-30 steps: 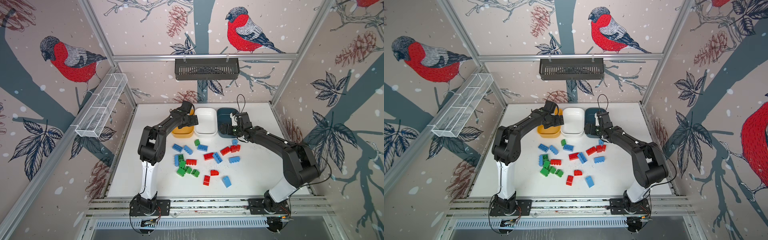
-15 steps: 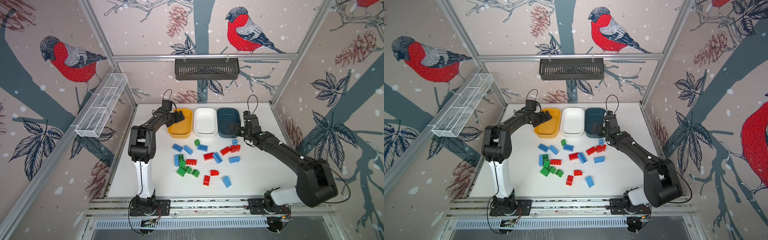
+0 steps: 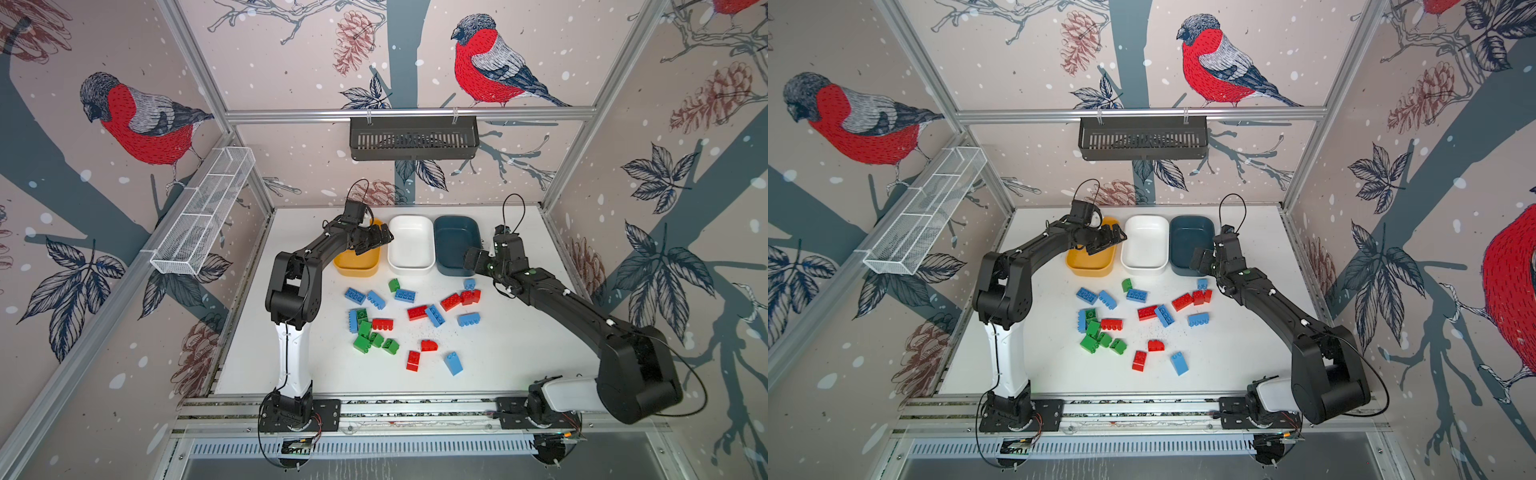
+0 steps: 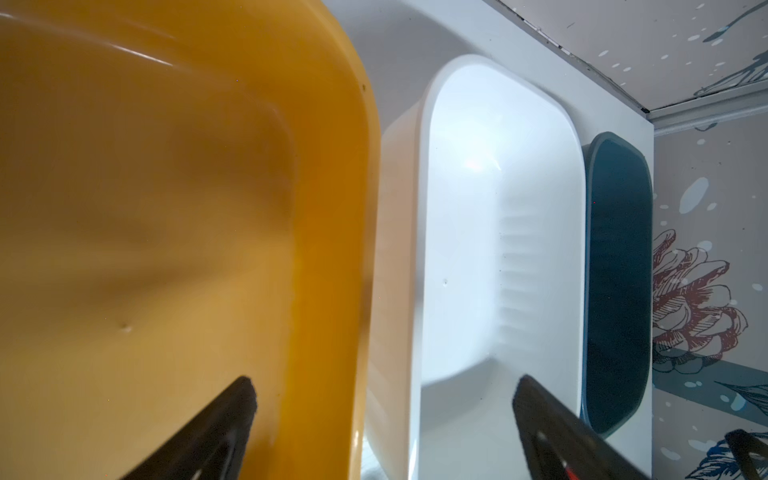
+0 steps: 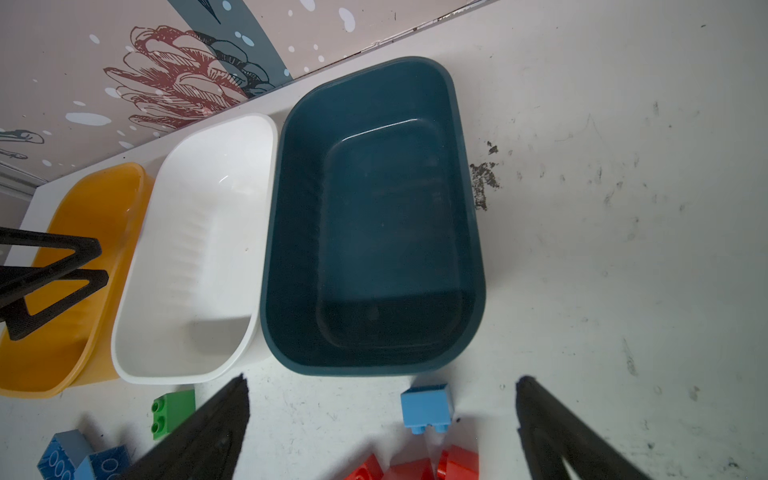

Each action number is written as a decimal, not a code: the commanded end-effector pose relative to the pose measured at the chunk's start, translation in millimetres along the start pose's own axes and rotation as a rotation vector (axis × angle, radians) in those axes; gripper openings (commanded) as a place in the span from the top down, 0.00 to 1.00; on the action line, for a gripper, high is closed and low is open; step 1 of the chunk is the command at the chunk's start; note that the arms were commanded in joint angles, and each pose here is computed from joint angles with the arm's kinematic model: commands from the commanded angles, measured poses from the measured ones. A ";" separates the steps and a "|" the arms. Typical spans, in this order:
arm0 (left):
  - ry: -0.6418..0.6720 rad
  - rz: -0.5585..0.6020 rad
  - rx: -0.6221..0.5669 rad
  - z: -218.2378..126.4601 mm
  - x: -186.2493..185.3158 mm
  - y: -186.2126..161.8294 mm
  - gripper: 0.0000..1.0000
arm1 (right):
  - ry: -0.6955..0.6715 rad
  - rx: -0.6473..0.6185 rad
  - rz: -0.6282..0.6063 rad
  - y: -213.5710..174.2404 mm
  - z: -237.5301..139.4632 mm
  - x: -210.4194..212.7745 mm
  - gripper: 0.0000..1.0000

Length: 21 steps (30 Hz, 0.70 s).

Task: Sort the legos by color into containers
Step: 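Lower the right gripper onto a red brick near the teal tub and grasp it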

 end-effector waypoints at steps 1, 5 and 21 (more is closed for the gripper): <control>-0.044 0.005 0.012 5.2 -14.4 -0.7 0.03 | 0.038 -0.001 -0.003 -1.2 -1.6 4.7 0.01; -0.081 0.006 0.023 10.2 -28.2 -3.6 0.03 | 0.009 0.046 -0.003 -20.1 -0.1 -5.8 0.01; -0.087 -0.128 -0.010 17.7 -40.0 -12.9 0.03 | -0.031 0.272 -0.095 -94.9 13.6 -20.4 0.24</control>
Point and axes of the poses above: each gripper's point midway between its finger pads, its own z axis out along the fingers, its own x axis along the line the jaws close on, y = z × x, the point moved 3 cm from there along -z, back along the fingers, and after that the axes turned 5 degrees about z, right-handed, at the moved point
